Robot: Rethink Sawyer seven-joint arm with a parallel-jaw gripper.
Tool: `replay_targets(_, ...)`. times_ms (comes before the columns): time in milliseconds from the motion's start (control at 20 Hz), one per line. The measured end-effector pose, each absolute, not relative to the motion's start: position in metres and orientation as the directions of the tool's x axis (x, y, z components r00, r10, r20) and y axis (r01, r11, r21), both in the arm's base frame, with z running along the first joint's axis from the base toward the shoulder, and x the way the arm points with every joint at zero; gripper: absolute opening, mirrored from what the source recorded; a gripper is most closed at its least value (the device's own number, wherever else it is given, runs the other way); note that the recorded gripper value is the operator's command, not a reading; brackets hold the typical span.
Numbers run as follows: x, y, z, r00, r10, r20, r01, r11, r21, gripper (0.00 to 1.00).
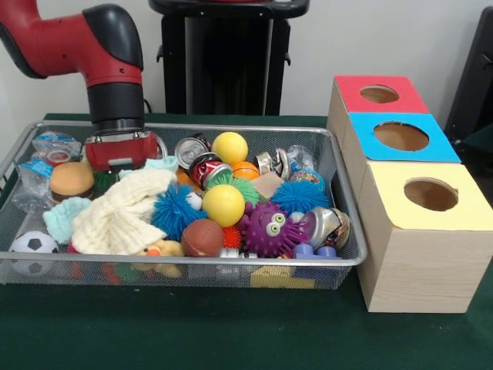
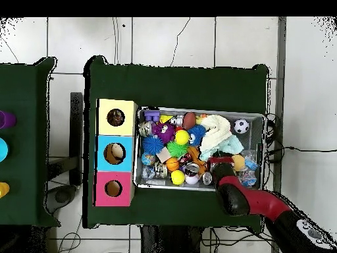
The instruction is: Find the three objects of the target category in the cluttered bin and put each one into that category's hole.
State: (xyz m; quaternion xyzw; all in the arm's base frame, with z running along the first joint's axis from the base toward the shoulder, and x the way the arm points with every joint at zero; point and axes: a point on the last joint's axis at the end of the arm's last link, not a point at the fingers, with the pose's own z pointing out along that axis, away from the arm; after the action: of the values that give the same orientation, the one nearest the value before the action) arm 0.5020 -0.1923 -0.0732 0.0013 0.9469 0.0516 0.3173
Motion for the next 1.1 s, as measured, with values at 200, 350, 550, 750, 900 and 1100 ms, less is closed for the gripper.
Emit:
replay_targets(200, 0.497, -0.189, -0.068, -0.805, 0.033, -0.593, -0.031, 0.995, 0.098, 0.0)
replay_targets(350, 0.495, -0.187, -0.065, -0.809, 0.031, -0.588, -0.03, 0.995, 0.094, 0.0)
replay_targets(550, 0.483, -0.177, -0.063, -0.828, 0.019, -0.561, -0.042, 0.995, 0.095, 0.0)
replay_targets(750, 0.479, -0.17, -0.058, -0.83, 0.016, -0.558, -0.047, 0.994, 0.099, 0.0)
replay_targets(900, 0.476, -0.168, -0.055, -0.832, 0.014, -0.555, -0.051, 0.994, 0.101, 0.0)
replay_targets(1100, 0.472, -0.164, -0.051, -0.835, 0.015, -0.551, -0.052, 0.993, 0.106, 0.0)
